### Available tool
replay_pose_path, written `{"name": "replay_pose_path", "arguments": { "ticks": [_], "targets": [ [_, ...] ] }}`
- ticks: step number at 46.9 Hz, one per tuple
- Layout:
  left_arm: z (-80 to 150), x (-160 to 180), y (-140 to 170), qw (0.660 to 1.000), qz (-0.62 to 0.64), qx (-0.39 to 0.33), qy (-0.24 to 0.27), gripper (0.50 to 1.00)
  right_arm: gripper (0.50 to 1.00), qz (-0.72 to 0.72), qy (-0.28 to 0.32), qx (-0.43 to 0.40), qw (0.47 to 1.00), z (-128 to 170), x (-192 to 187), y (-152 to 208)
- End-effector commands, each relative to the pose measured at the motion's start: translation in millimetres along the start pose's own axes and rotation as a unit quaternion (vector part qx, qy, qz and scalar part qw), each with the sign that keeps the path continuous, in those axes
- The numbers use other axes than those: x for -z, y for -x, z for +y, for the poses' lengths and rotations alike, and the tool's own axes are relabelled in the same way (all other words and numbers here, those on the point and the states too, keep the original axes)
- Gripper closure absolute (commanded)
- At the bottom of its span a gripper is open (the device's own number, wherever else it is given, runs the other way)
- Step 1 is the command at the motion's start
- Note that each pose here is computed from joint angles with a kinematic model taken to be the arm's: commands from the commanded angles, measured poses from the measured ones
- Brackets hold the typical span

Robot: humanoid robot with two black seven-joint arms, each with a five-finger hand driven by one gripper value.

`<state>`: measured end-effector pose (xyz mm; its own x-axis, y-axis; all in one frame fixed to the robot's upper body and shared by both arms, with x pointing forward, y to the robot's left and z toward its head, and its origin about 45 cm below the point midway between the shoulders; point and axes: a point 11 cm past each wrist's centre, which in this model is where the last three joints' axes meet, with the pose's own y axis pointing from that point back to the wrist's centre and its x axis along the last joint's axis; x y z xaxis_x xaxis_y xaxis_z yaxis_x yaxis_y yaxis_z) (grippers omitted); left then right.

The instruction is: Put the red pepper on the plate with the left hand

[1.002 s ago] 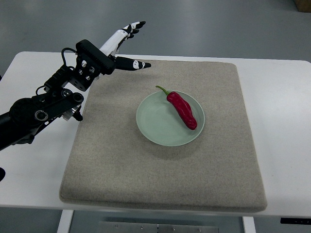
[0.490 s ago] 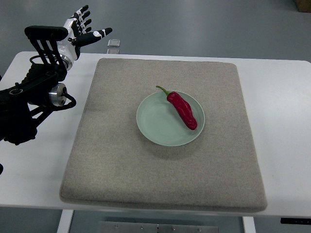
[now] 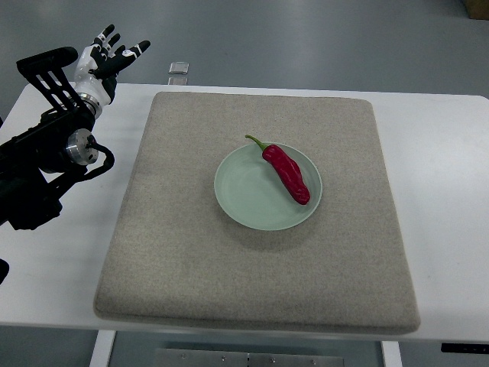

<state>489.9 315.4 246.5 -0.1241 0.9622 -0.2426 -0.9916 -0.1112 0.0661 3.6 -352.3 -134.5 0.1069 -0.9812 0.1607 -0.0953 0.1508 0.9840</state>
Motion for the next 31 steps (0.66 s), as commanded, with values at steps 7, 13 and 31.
{"name": "replay_pose_path", "arguments": {
  "ticks": [7,13,31],
  "targets": [
    [0,4,-3,0.999,0.047,-0.012,-0.012,0.5,0.572,0.0,0.0,0.0,1.0,0,0,0],
    [1,8,-6,0.995,0.096,-0.017,-0.024,0.5,0.572,-0.001,-0.001,0.011,1.0,0,1,5],
    [3,14,0,0.991,0.132,-0.004,-0.025,0.5,0.572,0.001,-0.002,0.012,1.0,0,2,5]
  ]
}}
